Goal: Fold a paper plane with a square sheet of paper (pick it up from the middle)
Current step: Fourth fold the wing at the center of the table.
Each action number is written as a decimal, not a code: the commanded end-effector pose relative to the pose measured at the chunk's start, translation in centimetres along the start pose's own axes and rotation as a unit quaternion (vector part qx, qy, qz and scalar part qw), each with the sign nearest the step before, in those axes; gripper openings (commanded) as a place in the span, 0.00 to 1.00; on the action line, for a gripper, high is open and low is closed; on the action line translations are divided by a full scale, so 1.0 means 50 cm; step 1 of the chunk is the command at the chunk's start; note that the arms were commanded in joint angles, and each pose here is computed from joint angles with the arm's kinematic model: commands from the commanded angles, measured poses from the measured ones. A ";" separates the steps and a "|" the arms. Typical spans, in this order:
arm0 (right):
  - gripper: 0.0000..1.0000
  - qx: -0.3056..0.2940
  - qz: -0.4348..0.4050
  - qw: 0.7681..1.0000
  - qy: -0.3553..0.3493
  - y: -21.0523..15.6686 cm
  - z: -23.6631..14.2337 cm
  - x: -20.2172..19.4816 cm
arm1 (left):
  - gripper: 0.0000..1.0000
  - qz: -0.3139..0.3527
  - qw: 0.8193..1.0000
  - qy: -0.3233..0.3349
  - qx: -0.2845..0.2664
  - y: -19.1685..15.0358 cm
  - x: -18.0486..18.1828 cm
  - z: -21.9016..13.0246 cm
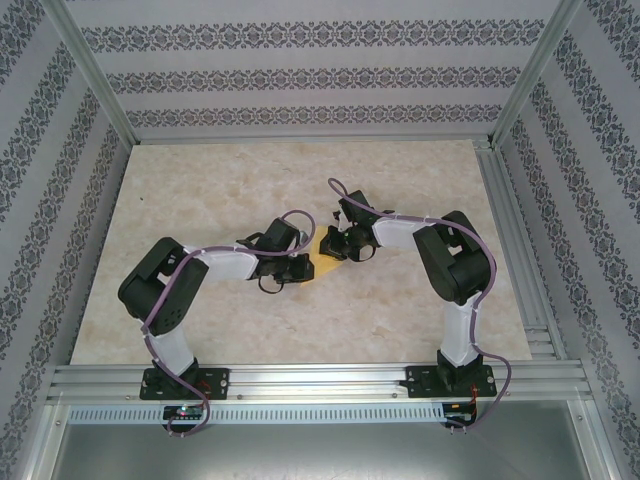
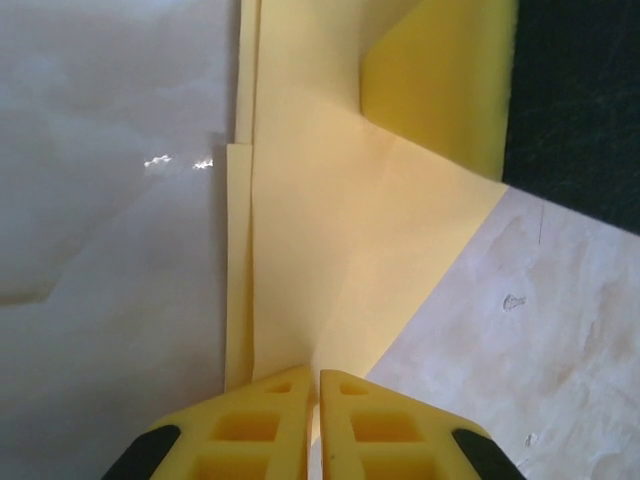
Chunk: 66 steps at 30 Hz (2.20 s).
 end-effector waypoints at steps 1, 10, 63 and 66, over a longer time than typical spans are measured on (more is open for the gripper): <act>0.10 0.027 0.047 0.991 -0.126 -0.045 0.053 -0.132 | 0.14 -0.001 1.000 0.012 0.024 -0.030 0.007 -0.016; 0.10 0.032 0.048 0.990 -0.126 -0.048 0.059 -0.135 | 0.17 0.021 0.999 0.012 0.025 -0.032 -0.014 -0.025; 0.12 0.026 0.040 0.994 -0.098 -0.038 0.048 -0.109 | 0.04 -0.039 0.998 0.032 -0.039 -0.015 0.044 -0.004; 0.16 0.004 0.012 0.999 -0.049 -0.011 0.015 -0.048 | 0.02 -0.046 0.997 0.045 -0.033 -0.032 0.062 -0.003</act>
Point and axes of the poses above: each hand's point on the last joint's axis, 136 mm out from that joint toward the fingers, its own z axis out along the fingers, its own x axis along the line the jaws close on, y = z × x, the point moved 4 cm from there along -z, back along the fingers, and after that the axes turned 2 degrees about z, right-handed, at the moved point
